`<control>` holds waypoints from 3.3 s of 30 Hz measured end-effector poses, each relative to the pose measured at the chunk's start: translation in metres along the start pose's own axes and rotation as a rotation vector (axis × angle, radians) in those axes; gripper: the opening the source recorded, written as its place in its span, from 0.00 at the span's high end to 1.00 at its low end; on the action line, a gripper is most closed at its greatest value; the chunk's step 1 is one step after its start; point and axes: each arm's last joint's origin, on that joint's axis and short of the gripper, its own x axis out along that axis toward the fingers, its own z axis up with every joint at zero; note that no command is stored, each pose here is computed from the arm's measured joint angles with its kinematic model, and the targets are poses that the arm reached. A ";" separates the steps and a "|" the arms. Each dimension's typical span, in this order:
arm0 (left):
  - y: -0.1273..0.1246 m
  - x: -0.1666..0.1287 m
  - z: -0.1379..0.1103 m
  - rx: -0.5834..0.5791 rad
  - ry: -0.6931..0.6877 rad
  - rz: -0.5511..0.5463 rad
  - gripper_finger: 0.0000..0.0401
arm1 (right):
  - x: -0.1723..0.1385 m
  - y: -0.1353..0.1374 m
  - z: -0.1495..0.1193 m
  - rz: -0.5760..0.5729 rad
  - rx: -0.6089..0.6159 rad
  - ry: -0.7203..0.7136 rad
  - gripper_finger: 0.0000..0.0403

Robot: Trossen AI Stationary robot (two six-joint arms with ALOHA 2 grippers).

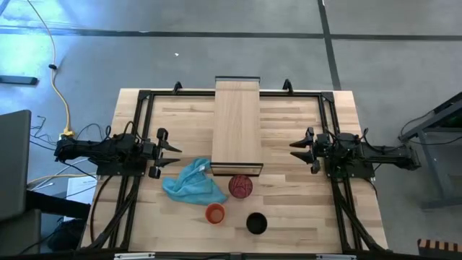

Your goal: Stack small to large cups/mugs on shelf

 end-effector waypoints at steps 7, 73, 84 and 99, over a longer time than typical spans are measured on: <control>0.000 0.000 0.000 0.039 0.000 0.000 0.67 | 0.000 0.000 0.000 0.000 0.000 0.000 0.61; -0.002 -0.004 0.026 -1.050 -0.189 -0.267 0.67 | 0.002 -0.003 0.000 -0.093 0.907 -0.044 0.61; -0.015 0.004 0.020 -1.145 -0.022 -0.360 0.67 | -0.004 0.004 0.037 0.121 0.666 -0.385 0.61; -0.041 0.027 0.016 -1.154 0.039 -0.300 0.67 | 0.004 0.008 0.051 0.103 0.369 -0.394 0.61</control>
